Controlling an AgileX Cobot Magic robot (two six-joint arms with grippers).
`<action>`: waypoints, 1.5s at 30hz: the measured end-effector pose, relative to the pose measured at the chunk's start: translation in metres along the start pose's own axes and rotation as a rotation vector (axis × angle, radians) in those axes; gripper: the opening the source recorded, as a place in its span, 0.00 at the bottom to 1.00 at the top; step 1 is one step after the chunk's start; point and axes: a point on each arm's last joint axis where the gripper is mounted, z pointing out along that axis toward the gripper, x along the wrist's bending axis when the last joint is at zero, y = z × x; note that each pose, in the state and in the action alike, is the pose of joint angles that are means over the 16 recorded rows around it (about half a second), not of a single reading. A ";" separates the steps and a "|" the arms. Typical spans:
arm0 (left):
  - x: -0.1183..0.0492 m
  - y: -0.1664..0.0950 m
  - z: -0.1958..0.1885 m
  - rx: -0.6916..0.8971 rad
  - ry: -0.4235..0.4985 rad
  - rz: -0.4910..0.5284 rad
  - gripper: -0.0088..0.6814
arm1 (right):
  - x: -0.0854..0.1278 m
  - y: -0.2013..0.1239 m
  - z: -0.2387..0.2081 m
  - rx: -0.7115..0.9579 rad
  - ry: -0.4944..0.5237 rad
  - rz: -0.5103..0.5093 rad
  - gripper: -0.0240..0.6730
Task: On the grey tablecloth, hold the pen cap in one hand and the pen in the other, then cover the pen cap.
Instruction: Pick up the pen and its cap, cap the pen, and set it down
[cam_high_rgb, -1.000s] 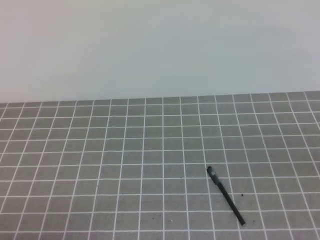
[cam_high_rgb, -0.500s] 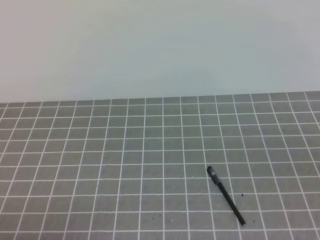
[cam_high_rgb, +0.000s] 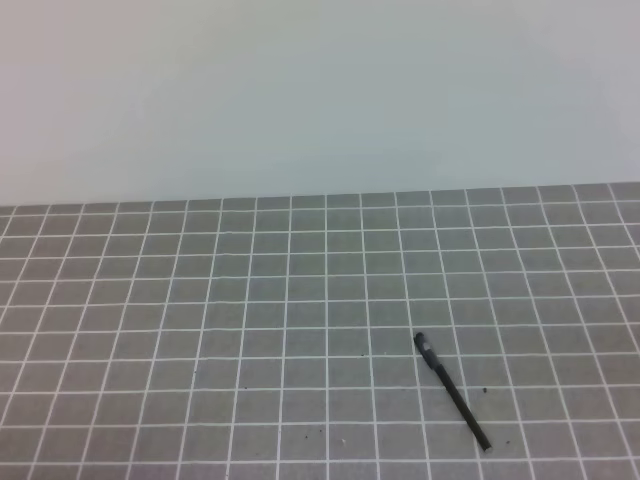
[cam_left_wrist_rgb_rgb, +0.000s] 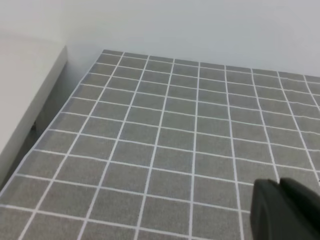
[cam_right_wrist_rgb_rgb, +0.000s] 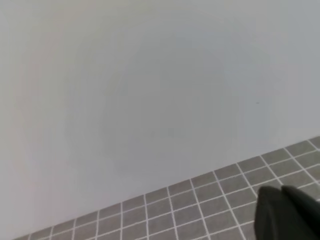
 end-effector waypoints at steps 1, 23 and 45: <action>0.000 0.000 0.000 0.000 0.000 0.000 0.01 | -0.001 -0.001 0.000 0.002 -0.008 -0.003 0.03; 0.000 0.000 0.000 0.000 0.001 0.002 0.01 | 0.003 -0.060 -0.024 0.076 0.073 -0.194 0.03; 0.000 0.000 0.000 0.001 0.002 0.005 0.01 | 0.005 -0.074 -0.028 0.016 0.101 -0.172 0.03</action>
